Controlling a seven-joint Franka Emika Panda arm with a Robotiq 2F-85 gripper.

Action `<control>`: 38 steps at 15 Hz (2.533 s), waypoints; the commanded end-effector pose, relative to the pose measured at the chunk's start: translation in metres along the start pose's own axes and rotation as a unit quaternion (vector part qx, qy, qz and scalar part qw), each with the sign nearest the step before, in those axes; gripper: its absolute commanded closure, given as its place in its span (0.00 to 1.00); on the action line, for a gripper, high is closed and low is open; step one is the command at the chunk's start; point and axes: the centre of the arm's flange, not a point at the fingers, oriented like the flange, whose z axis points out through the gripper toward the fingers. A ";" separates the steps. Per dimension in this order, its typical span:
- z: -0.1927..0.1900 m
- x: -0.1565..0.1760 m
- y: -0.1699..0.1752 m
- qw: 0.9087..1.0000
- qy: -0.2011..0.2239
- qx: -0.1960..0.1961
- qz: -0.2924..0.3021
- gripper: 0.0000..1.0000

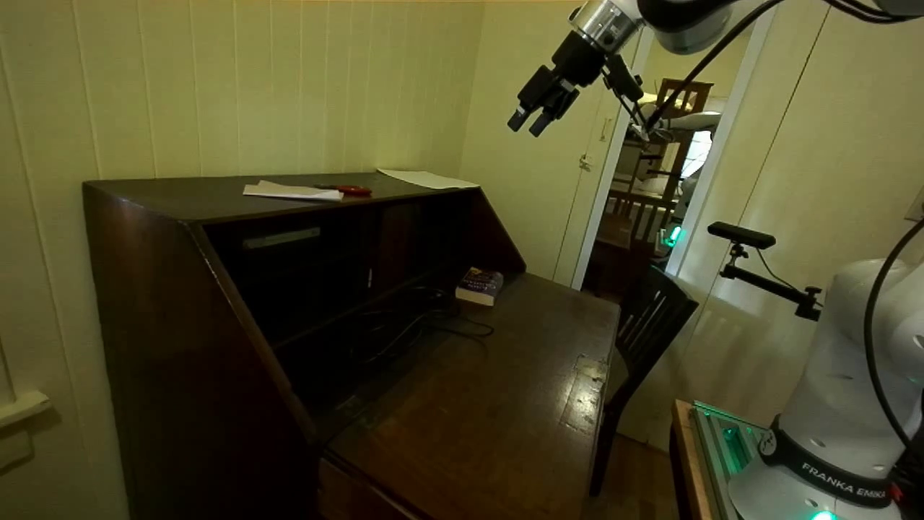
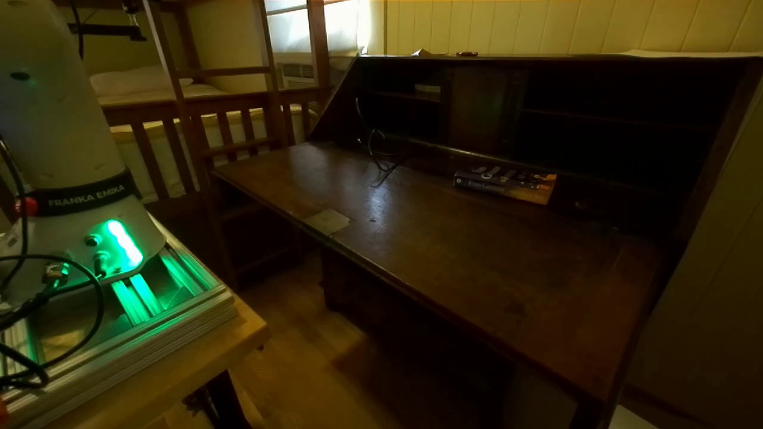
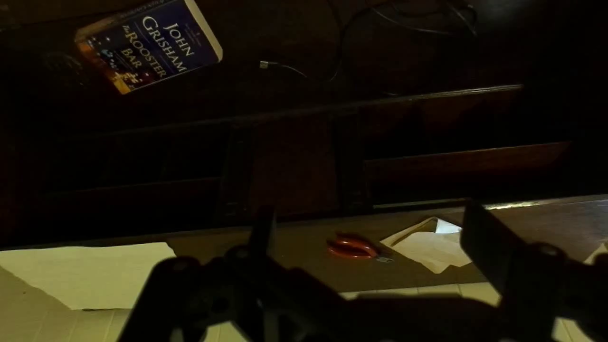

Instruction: Put the pen on the top, on the desk shelf

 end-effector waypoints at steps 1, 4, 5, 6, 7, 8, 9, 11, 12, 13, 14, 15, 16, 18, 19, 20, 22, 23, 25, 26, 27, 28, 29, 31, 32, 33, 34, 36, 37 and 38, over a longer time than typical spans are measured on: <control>0.000 0.000 0.000 1.000 0.000 0.000 0.000 0.00; 0.000 -0.002 -0.003 1.000 0.013 -0.006 0.010 0.00; 0.003 0.008 -0.001 1.000 0.027 -0.009 0.004 0.00; 0.004 0.021 0.000 0.999 0.041 -0.015 -0.007 0.00; 0.001 0.043 -0.011 0.997 0.060 -0.017 -0.034 0.00; 0.000 0.059 -0.008 0.995 0.073 -0.022 -0.071 0.00; -0.004 0.079 -0.004 0.992 0.077 -0.030 -0.096 0.00; -0.008 0.116 0.004 0.985 0.086 -0.028 -0.149 0.00; -0.008 0.132 0.010 0.980 0.089 -0.028 -0.177 0.00; -0.001 0.148 0.020 0.975 0.087 -0.023 -0.205 0.00; 0.007 0.161 0.027 0.969 0.089 -0.022 -0.231 0.00; 0.013 0.173 0.036 0.962 0.093 -0.013 -0.257 0.00; 0.021 0.186 0.040 0.956 0.102 0.005 -0.275 0.00; 0.039 0.208 0.039 0.950 0.118 0.052 -0.285 0.00; 0.051 0.216 0.036 0.951 0.119 0.072 -0.276 0.00; 0.061 0.223 0.033 0.954 0.116 0.088 -0.261 0.00; 0.045 0.174 0.003 0.956 0.117 0.060 -0.264 0.00; 0.049 0.174 0.004 0.956 0.115 0.059 -0.263 0.00; 0.048 0.173 0.002 0.956 0.116 0.060 -0.263 0.00; 0.045 0.173 0.001 0.955 0.118 0.061 -0.264 0.00; 0.044 0.173 0.001 0.955 0.119 0.061 -0.264 0.00; 0.044 0.173 0.001 0.955 0.119 0.061 -0.264 0.00; 0.065 0.182 0.001 0.955 0.121 0.060 -0.264 0.00; 0.113 0.201 0.009 0.962 0.081 0.055 -0.256 0.00; 0.129 0.203 0.012 0.961 0.072 0.066 -0.260 0.00; 0.149 0.210 0.015 0.961 0.062 0.053 -0.264 0.00; 0.168 0.215 0.019 0.962 0.053 0.043 -0.265 0.00; 0.200 0.228 0.027 0.961 0.039 0.044 -0.268 0.00; 0.214 0.235 0.029 0.957 0.035 0.045 -0.283 0.00; 0.226 0.243 0.030 0.958 0.033 0.043 -0.282 0.00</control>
